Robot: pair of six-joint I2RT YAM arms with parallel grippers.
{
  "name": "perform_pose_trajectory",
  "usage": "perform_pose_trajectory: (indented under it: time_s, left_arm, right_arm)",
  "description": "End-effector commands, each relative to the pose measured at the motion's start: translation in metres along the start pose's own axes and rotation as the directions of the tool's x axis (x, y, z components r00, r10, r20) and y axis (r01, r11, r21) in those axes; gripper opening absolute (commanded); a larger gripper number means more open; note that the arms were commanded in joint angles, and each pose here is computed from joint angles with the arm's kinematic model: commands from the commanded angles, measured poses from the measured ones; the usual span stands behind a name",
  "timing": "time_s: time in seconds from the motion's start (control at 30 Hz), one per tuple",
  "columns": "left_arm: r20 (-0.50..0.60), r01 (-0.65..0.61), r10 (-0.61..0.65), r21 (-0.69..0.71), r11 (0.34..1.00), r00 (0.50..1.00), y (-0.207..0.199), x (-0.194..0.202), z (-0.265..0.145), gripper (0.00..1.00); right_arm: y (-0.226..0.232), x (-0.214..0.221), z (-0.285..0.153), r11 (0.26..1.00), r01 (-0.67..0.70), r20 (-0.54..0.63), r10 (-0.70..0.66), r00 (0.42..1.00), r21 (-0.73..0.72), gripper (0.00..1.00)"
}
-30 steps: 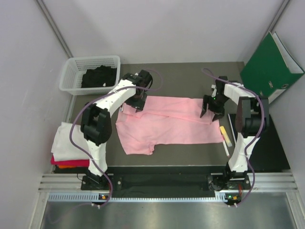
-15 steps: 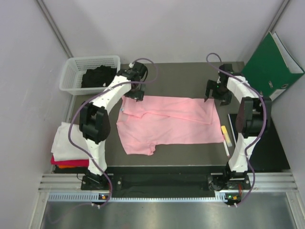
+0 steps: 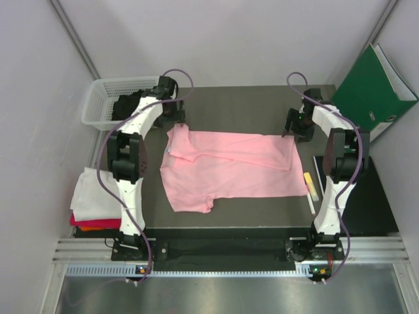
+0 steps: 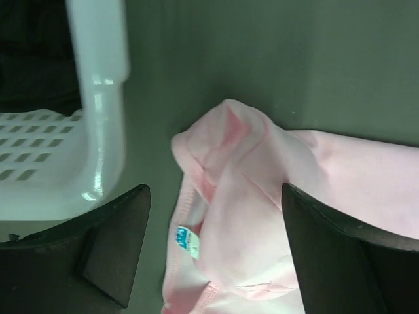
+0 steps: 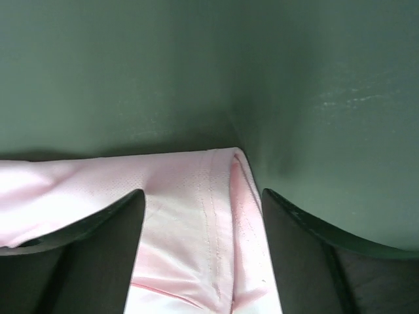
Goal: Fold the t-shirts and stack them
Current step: Fold the flattened tshirt in 1/3 of the way
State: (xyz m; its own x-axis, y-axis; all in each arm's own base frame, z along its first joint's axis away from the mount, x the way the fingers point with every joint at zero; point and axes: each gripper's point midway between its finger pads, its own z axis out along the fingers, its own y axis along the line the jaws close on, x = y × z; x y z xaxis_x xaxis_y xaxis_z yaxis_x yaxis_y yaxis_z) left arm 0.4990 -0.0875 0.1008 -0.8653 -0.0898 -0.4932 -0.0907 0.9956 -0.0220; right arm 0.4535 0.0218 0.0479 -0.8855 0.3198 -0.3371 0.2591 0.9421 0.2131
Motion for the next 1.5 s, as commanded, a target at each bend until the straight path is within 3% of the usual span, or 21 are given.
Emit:
perform_pose_trajectory:
  time_s: [0.0,0.13,0.27,0.3,0.33,0.43,0.47,0.57,0.8,1.0,1.33,1.43,1.47]
  left_arm:
    - [0.046,-0.004,0.0,0.099,0.995,0.999,-0.027,-0.015,-0.007,0.85]
    - [0.035,0.005,-0.008,0.1,0.995,0.999,-0.028,-0.011,0.0,0.84]
    - [0.018,0.008,-0.01,0.102,0.995,1.0,-0.029,-0.006,0.009,0.7]
    - [0.017,0.011,-0.013,0.105,0.994,1.0,-0.03,-0.006,0.01,0.49]
    - [0.015,0.014,-0.016,0.106,0.994,1.0,-0.031,-0.005,0.011,0.35]
    - [0.006,0.023,-0.024,0.102,0.994,1.0,-0.031,-0.003,0.016,0.0]
    - [0.004,0.025,-0.025,0.098,0.995,1.0,-0.03,-0.003,0.016,0.0]
    - [0.009,0.025,-0.026,0.086,0.996,1.0,-0.027,-0.004,0.012,0.0]
    - [0.019,0.027,-0.028,0.046,0.999,0.999,-0.015,-0.006,0.007,0.0]
    - [0.015,0.031,-0.031,0.04,0.999,0.999,-0.011,-0.006,0.009,0.0]
    - [0.025,0.029,-0.03,0.05,0.998,0.999,-0.012,-0.013,0.008,0.0]
    - [0.022,0.023,-0.024,0.062,0.998,0.999,-0.014,-0.013,0.008,0.0]
    - [0.017,0.023,-0.024,0.065,0.998,1.0,-0.015,-0.013,0.009,0.0]
  right_arm:
    - [0.016,-0.003,-0.019,0.996,-0.015,0.029,0.018,0.999,-0.091,0.67]
    - [0.016,0.019,-0.017,0.993,-0.03,-0.018,0.028,0.999,-0.112,0.61]
    - [0.019,0.034,-0.014,0.988,-0.035,-0.049,0.028,0.998,-0.153,0.42]
    - [0.019,0.036,-0.014,0.987,-0.036,-0.047,0.029,0.998,-0.157,0.39]
    - [0.019,0.039,-0.013,0.987,-0.037,-0.049,0.029,0.998,-0.158,0.35]
    - [0.021,0.037,-0.011,0.984,-0.025,-0.046,0.017,0.999,-0.178,0.21]
    - [0.024,0.037,-0.012,0.981,-0.021,-0.046,0.012,0.999,-0.194,0.12]
    - [0.033,0.025,-0.025,0.973,-0.001,-0.005,0.0,1.0,-0.231,0.04]
    - [0.046,-0.01,-0.069,0.963,0.023,0.139,0.015,0.99,-0.269,0.01]
    - [0.038,-0.034,-0.076,0.969,0.008,0.19,0.04,0.981,-0.246,0.03]
    - [0.015,-0.08,-0.029,0.969,-0.076,0.187,0.122,0.975,-0.236,0.06]
    - [0.013,-0.092,-0.013,0.961,-0.114,0.162,0.158,0.974,-0.252,0.11]
    - [0.014,-0.093,-0.008,0.957,-0.134,0.146,0.176,0.974,-0.259,0.24]
